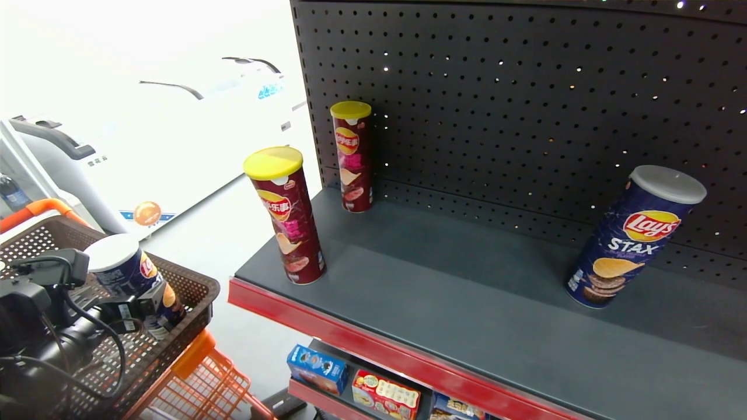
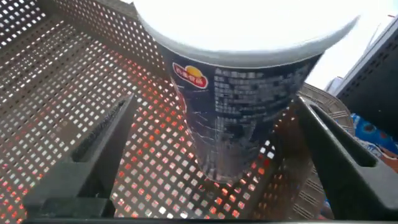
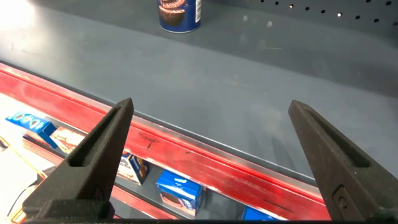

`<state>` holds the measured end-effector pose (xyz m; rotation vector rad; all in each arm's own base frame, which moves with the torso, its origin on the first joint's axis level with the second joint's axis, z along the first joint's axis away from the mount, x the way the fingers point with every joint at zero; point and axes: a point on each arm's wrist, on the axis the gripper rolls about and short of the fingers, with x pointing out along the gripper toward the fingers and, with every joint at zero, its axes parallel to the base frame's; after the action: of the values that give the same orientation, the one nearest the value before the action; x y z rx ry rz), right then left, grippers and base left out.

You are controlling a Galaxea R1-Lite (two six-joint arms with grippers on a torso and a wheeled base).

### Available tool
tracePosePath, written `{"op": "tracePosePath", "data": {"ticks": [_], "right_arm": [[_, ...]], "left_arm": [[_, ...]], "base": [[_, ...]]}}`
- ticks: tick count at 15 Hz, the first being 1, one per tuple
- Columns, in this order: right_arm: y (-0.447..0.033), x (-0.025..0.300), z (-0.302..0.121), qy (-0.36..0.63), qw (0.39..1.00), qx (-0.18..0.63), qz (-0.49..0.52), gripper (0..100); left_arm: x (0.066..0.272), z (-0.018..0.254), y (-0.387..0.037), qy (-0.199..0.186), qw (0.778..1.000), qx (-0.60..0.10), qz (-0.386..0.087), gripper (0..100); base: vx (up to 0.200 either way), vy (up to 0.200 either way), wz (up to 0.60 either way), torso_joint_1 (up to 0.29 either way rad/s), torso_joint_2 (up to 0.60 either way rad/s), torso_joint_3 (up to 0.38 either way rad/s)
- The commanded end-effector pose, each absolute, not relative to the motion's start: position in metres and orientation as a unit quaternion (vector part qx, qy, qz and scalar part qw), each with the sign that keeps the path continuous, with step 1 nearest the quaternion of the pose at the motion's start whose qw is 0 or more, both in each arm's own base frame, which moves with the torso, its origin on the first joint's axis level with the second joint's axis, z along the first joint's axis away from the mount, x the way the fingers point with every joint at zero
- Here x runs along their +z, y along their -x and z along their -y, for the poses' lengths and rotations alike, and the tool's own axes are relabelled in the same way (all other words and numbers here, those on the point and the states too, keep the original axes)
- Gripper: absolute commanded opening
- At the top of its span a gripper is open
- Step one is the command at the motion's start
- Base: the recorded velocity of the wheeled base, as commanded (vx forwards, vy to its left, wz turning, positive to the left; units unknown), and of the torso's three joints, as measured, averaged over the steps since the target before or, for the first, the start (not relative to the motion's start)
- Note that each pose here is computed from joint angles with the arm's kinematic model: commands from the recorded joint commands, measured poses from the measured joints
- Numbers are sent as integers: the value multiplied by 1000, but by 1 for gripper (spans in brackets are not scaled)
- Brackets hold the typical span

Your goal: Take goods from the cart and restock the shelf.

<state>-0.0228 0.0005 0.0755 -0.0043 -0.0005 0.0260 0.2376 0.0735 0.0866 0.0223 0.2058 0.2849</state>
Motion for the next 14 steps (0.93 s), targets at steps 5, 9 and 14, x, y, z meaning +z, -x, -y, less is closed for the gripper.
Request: {"op": "tracePosePath", "data": {"ticks": [5, 9, 14], "right_arm": [[23, 75, 0, 2, 1000, 13, 0, 100], [23, 75, 0, 2, 1000, 13, 0, 100], [23, 76, 0, 2, 1000, 13, 1, 100]], "left_arm": [[68, -83, -262, 0, 983, 145, -115, 100], [65, -84, -269, -1, 984, 144, -108, 100], [68, -86, -281, -4, 986, 141, -92, 0]], "base": [[0, 0, 0, 0, 0, 0], [0, 0, 0, 0, 0, 0], [0, 0, 0, 0, 0, 0]]}}
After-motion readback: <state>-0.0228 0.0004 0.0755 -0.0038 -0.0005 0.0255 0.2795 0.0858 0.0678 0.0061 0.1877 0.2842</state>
